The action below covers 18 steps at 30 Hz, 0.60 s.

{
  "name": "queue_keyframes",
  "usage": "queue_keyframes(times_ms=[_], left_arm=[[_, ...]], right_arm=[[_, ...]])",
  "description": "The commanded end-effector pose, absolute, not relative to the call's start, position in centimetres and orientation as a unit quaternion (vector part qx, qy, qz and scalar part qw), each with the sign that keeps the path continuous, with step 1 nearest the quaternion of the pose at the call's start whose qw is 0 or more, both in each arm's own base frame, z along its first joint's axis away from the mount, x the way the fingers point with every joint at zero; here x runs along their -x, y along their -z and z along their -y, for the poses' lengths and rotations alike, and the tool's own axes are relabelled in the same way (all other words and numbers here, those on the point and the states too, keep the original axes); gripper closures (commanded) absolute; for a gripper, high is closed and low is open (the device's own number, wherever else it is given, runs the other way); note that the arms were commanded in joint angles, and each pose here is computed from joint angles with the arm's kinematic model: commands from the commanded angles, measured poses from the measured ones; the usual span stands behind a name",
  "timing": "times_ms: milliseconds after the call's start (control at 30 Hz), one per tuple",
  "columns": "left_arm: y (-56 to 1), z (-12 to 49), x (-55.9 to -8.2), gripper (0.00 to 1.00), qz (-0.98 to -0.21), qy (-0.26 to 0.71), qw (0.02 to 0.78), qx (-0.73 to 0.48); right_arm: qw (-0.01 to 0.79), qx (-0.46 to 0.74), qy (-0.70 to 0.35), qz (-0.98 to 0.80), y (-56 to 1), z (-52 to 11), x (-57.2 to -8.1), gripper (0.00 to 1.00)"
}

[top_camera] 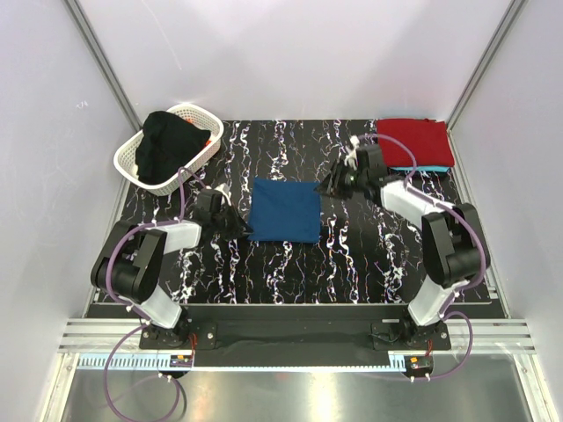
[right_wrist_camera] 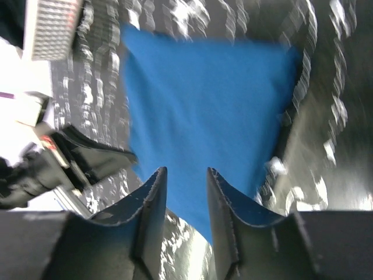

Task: Fold and stack the t-shirts
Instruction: Fold the tshirt

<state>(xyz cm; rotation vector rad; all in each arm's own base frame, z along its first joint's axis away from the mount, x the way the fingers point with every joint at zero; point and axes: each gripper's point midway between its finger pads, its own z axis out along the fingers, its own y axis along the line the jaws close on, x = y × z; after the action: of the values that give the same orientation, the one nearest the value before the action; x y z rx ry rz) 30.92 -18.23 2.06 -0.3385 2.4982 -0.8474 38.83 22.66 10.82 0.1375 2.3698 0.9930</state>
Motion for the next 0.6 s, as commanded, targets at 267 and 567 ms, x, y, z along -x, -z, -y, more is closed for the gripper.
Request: queue_keyframes(times_ms=[267, 567], left_arm=[[-1.0, 19.2, -30.1, 1.0, -0.91, 0.328, 0.234, 0.096], [0.1, 16.1, -32.3, 1.0, -0.931, 0.236, 0.252, 0.119]], right_arm=[[0.287, 0.18, -0.429, -0.838, -13.8, -30.8, -42.4, 0.46], [0.269, 0.209, -0.437, -0.832, -11.3, -33.3, -46.7, 0.37]])
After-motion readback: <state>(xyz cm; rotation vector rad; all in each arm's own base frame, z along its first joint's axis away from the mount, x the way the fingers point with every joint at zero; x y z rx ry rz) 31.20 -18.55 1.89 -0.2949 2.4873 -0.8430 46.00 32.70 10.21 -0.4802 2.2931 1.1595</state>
